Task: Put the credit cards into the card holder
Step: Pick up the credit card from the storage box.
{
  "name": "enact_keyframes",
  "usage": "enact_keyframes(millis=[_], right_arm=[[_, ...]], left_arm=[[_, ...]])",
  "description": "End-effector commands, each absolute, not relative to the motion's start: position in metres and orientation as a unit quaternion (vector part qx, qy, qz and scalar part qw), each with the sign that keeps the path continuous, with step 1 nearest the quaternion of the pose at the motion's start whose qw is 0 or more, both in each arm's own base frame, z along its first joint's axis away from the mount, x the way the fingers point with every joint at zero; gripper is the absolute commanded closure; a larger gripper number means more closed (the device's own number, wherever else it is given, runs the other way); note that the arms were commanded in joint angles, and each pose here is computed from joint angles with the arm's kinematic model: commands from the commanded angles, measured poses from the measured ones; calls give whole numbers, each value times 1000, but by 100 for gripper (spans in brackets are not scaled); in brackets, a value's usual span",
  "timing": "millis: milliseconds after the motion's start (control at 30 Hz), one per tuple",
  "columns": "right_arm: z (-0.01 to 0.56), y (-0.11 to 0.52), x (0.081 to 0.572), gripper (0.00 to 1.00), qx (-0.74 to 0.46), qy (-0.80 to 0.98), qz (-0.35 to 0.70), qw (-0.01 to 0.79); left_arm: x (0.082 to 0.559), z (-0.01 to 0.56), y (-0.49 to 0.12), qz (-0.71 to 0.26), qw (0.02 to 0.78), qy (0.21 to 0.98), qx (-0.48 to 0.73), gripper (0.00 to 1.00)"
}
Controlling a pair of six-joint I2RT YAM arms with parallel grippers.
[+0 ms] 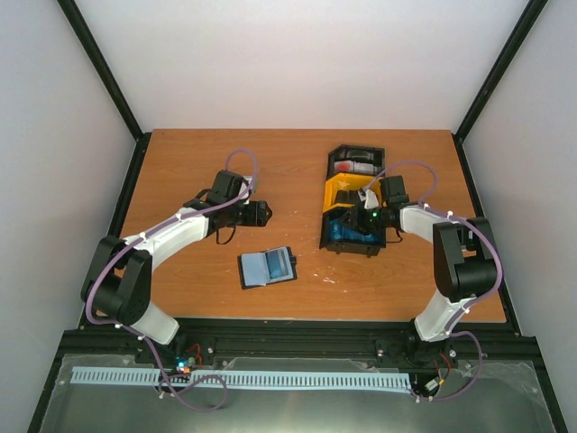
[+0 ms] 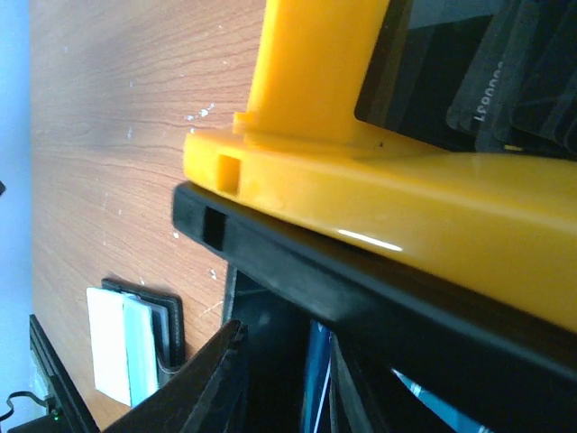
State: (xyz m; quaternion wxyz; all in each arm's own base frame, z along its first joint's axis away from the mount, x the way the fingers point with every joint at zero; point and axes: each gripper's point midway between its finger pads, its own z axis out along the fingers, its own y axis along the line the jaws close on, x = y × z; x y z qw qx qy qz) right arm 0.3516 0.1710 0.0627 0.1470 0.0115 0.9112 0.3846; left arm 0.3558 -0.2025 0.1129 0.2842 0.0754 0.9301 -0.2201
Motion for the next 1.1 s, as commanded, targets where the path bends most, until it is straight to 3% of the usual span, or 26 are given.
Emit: enact_keyframes(millis=[0, 667, 1067], right_arm=[[79, 182, 354, 74, -5, 896, 411, 167], [74, 210, 362, 73, -24, 885, 437, 160], [56, 202, 362, 70, -29, 934, 323, 154]], left_arm=[[360, 120, -199, -217, 300, 926, 75, 27], [363, 123, -200, -215, 304, 925, 77, 27], [361, 121, -198, -216, 303, 925, 76, 27]])
